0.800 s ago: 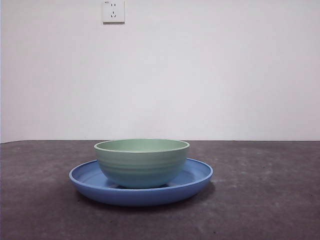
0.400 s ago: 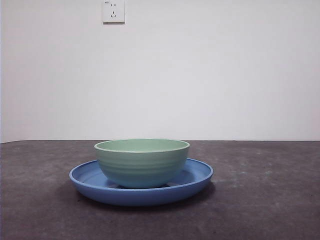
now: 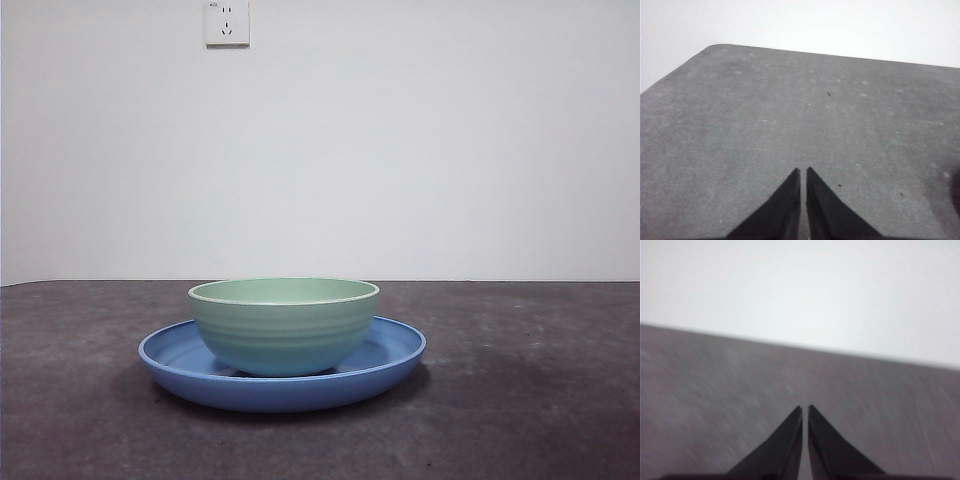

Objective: Place the green bowl on the blue plate

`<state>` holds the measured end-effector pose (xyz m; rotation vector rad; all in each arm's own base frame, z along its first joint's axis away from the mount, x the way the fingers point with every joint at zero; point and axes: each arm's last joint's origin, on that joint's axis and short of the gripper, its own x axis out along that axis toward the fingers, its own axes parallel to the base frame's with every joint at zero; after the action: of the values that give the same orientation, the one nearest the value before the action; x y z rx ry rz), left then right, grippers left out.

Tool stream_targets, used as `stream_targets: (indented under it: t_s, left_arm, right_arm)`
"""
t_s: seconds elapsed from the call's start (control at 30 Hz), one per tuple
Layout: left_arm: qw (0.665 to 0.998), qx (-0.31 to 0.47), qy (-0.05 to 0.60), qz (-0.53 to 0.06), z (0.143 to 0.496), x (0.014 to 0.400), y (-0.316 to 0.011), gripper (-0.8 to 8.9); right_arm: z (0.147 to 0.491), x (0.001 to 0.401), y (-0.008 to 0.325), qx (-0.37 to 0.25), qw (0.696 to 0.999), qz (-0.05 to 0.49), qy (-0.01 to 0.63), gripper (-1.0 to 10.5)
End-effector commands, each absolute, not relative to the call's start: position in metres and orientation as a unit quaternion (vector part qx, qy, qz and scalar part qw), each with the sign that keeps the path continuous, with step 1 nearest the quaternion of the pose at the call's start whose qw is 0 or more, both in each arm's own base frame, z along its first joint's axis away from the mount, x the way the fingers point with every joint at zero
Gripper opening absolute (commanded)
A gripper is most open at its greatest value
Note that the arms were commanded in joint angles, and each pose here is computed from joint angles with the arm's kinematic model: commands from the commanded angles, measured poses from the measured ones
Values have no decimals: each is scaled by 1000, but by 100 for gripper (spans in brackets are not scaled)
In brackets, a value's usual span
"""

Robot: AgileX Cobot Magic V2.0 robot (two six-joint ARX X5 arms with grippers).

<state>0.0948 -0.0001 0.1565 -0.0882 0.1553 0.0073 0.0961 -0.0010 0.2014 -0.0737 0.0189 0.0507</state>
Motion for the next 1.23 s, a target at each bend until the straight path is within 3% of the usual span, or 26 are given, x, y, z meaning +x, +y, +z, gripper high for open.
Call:
stream_targets:
  t_s: [0.03, 0.3, 1.23]
  left_arm:
    - [995, -41, 90, 7, 149, 96, 0, 19]
    - [995, -41, 90, 7, 149, 96, 0, 19]
    - [995, -41, 89, 7, 149, 96, 0, 19]
  right_arm:
    - [181, 99, -3, -37, 999, -4, 30, 17]
    - [150, 96, -3, -22, 996, -4, 87, 17]
    - [152, 96, -3, -18, 997, -3, 73, 17]
